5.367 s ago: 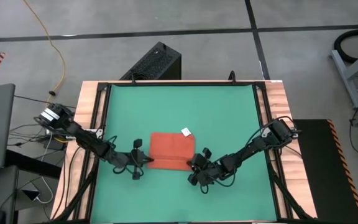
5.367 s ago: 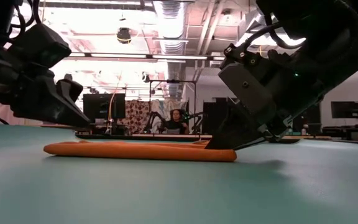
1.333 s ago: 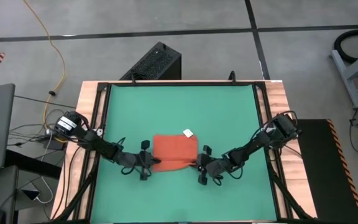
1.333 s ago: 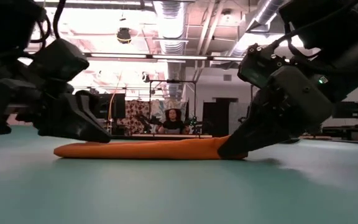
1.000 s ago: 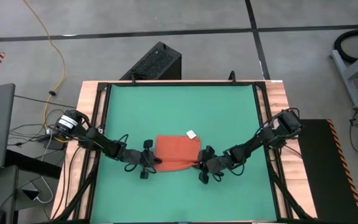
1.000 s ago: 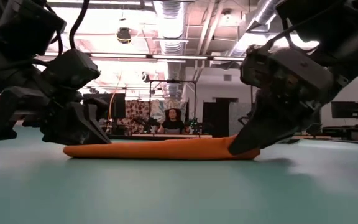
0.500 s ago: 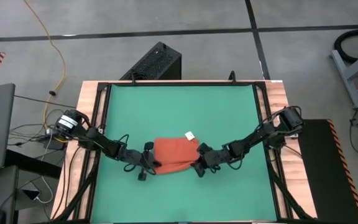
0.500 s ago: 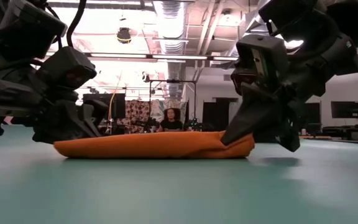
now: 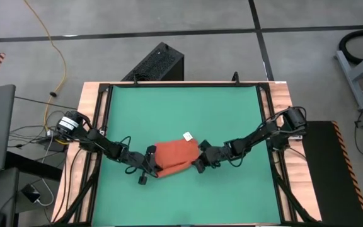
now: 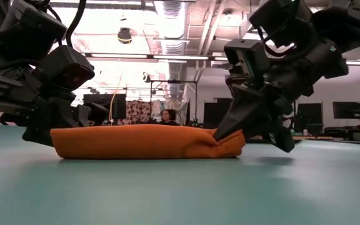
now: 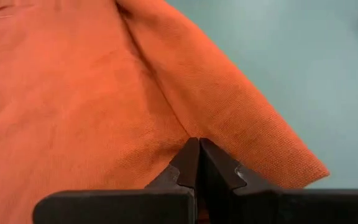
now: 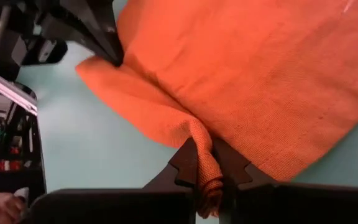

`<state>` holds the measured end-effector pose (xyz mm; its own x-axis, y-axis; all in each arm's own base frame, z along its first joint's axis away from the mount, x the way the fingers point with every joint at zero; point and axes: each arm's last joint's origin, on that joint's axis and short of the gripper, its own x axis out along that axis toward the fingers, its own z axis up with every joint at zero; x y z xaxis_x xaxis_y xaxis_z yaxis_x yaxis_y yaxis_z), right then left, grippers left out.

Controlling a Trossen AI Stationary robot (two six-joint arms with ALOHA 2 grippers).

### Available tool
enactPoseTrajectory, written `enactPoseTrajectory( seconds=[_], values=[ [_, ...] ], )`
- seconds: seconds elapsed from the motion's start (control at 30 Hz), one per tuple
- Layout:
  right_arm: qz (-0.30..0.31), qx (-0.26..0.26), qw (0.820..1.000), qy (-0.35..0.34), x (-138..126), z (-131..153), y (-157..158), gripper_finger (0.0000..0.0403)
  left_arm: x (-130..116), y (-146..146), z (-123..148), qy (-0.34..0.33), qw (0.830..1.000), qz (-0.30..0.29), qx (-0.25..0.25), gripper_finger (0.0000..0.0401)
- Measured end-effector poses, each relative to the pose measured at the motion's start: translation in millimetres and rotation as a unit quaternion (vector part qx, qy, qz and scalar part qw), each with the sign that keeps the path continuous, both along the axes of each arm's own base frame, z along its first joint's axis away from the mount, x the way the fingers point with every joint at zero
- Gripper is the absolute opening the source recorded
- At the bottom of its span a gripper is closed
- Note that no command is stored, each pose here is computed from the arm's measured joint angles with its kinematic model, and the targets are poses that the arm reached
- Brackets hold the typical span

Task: Roll napkin
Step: Roll the orange table napkin

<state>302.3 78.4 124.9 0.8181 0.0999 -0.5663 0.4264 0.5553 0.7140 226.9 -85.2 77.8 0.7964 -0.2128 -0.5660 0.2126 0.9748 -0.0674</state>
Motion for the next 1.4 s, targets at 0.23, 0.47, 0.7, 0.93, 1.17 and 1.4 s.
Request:
enactPoseTrajectory(
  seconds=[0.23, 0.47, 0.7, 0.93, 1.17, 1.4],
  values=[
    [0.009, 0.022, 1.000, -0.013, 4, 3, -9, 0.0038, -1, 0, -1, 0.011, 1.000, -0.012, -0.005, 0.0000],
    [0.011, 0.032, 0.999, -0.003, 6, 2, -20, 0.0038, -2, -2, -2, 0.024, 0.999, -0.027, -0.024, 0.0000],
    [0.002, 0.031, 1.000, 0.002, 8, 1, -33, 0.0038, -3, -2, -2, 0.030, 0.998, -0.037, -0.034, 0.0000],
    [-0.004, 0.013, 0.999, 0.031, 5, -3, -37, 0.0038, -2, -1, -3, 0.027, 0.998, -0.041, -0.025, 0.0000],
    [-0.010, -0.008, 0.999, 0.031, 5, -6, -37, 0.0038, -2, -1, -2, 0.024, 0.999, -0.044, -0.022, 0.0000],
    [-0.016, -0.035, 0.999, 0.023, 10, -3, -38, 0.0038, -1, 4, -3, 0.033, 0.998, -0.043, -0.039, 0.0000]
  ],
)
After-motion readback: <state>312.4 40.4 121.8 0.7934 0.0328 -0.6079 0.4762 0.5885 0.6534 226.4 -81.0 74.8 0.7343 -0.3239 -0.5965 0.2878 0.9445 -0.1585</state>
